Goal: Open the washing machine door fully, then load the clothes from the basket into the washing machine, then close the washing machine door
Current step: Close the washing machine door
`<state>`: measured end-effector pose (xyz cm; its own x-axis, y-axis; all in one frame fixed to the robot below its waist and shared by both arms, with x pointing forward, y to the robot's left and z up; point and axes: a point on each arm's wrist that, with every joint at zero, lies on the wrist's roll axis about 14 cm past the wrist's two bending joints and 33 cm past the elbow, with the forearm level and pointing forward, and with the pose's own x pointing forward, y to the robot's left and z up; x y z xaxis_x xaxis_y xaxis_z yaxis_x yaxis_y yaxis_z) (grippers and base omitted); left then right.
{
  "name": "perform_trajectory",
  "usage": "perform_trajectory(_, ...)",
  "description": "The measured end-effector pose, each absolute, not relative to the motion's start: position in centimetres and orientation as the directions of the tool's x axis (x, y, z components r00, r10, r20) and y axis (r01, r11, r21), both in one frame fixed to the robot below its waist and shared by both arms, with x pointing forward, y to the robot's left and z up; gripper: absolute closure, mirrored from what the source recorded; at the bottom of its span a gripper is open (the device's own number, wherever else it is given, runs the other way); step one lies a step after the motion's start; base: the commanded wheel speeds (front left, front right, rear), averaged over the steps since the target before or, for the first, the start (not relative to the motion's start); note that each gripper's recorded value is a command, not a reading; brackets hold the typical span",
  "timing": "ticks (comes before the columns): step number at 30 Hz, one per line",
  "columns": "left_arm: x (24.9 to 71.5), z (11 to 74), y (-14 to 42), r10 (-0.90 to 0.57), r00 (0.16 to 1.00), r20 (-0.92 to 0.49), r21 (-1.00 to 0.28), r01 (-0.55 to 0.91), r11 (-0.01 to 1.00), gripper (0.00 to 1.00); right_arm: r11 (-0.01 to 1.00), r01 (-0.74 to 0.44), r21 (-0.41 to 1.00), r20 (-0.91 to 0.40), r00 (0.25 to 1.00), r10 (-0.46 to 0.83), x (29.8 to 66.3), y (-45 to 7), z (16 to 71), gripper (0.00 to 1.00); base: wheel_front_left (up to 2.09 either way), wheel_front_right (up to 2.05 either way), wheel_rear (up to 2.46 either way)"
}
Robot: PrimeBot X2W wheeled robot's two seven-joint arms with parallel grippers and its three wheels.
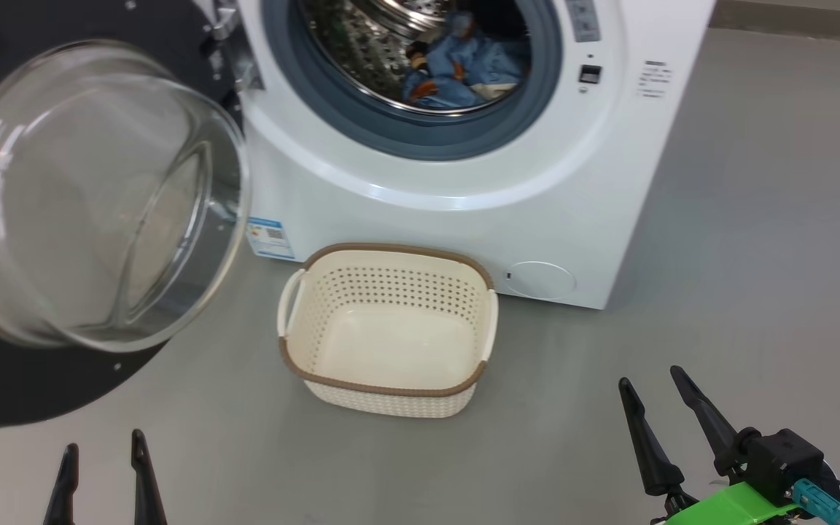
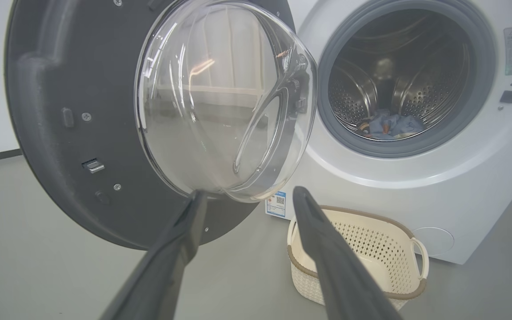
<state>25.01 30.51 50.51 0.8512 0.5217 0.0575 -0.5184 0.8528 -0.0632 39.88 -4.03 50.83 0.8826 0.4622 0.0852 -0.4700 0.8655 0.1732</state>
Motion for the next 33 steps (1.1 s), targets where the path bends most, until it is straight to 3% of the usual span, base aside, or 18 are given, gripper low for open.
perform_trajectory(33,20.2,50.6,33.1,0.646,0.762,0.054,-0.076,-0.642,0.763,0.00,0.782,-0.596,0.179,0.070,0.801,0.595,39.6,1.5,50.3,0.00,0.00,0.00,0.00)
